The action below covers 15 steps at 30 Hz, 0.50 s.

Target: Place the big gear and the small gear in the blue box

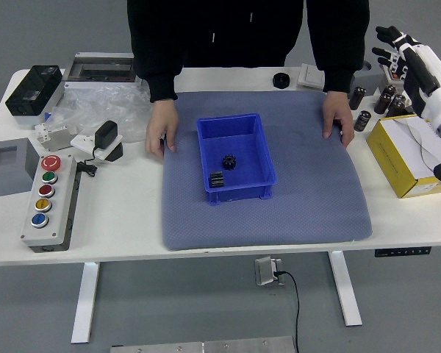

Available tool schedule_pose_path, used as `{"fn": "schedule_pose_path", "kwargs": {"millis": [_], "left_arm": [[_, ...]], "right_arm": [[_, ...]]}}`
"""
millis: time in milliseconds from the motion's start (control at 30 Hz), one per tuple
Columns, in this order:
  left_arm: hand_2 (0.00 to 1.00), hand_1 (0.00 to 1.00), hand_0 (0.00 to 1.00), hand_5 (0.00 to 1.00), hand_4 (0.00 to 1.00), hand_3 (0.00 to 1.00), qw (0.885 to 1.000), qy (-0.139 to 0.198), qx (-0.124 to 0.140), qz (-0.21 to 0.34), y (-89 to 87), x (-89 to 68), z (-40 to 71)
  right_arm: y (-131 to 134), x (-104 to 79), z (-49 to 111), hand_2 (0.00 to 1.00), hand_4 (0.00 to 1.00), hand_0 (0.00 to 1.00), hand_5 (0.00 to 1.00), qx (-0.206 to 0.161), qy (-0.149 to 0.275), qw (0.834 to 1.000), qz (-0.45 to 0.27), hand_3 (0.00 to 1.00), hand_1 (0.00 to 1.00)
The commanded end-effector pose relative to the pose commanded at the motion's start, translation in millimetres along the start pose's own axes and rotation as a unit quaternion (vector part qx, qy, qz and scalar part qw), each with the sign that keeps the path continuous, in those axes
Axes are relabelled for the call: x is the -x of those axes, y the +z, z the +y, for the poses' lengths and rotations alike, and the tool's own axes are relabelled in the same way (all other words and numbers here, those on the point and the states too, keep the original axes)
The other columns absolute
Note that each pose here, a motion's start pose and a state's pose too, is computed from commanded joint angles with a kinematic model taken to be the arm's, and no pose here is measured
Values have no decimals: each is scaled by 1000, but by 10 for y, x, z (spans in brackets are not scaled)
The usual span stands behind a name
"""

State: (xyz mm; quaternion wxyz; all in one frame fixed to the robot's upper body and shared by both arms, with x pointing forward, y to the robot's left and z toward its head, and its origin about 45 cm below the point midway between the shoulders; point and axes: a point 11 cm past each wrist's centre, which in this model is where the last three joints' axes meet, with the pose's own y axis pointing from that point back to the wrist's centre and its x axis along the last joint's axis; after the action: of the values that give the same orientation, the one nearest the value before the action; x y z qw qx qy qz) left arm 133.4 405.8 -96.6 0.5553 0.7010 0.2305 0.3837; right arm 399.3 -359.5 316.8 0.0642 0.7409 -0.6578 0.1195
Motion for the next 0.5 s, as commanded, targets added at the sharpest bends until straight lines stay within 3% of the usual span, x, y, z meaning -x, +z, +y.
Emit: {"fn": "schedule_pose_path", "kwargs": {"millis": [500], "left_arm": [[756, 764, 786, 259, 591, 701, 1000, 10, 5, -18, 110, -85, 25]], "right_arm": [[-149, -22, 7, 888, 667, 938, 910, -28, 0, 999, -21, 843, 853]]}}
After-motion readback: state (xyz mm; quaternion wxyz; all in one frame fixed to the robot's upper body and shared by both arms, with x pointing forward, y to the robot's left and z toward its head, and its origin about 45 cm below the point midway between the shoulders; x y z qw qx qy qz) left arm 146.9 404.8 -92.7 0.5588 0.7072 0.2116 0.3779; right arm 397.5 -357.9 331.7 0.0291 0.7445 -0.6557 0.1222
